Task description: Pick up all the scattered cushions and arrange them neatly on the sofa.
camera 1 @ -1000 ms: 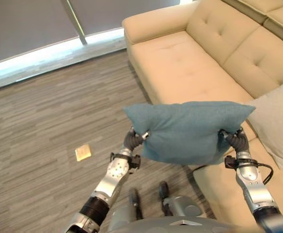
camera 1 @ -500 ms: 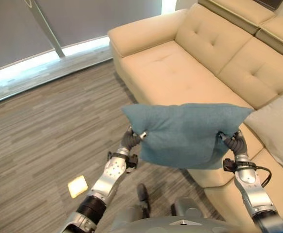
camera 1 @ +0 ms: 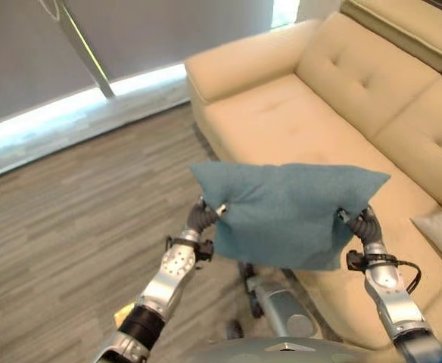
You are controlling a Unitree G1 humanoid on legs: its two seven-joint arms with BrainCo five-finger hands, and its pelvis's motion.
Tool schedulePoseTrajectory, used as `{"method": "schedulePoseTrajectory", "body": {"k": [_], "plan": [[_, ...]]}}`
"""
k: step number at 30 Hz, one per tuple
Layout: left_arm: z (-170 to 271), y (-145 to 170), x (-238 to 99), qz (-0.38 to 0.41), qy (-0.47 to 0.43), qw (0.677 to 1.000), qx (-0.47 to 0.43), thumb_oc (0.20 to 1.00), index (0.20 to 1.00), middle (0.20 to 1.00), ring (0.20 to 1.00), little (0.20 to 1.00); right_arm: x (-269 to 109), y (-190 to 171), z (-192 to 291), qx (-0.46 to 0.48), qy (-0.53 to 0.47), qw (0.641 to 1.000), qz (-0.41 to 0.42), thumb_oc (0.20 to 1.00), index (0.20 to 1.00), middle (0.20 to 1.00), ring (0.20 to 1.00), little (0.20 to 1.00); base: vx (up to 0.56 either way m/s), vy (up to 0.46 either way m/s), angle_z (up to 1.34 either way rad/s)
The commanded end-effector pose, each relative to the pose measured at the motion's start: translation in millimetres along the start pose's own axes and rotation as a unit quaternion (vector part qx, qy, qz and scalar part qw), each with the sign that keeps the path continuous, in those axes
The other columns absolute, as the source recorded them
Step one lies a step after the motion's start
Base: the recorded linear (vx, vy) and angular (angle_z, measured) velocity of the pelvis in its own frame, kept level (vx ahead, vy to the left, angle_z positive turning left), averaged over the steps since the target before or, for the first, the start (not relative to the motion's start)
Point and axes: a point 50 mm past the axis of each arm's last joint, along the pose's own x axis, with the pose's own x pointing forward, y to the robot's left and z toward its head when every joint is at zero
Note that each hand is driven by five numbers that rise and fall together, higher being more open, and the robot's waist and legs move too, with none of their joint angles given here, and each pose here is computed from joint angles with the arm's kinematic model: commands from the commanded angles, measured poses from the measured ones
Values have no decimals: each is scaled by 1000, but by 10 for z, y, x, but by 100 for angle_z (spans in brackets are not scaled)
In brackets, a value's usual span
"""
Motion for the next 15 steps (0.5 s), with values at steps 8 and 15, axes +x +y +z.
{"method": "schedulePoseTrajectory", "body": {"k": [8,15], "plan": [[425,-114,41,-49,-112,993,-5,200,200,200,200,200,183,-242,443,24,-108,993,-40,200,200,200,200,200,208,-51,-23],[525,-82,79,-28,-132,991,-20,200,200,200,200,200,328,-99,651,27,-141,989,-26,200,200,200,200,200,246,65,-103]]}}
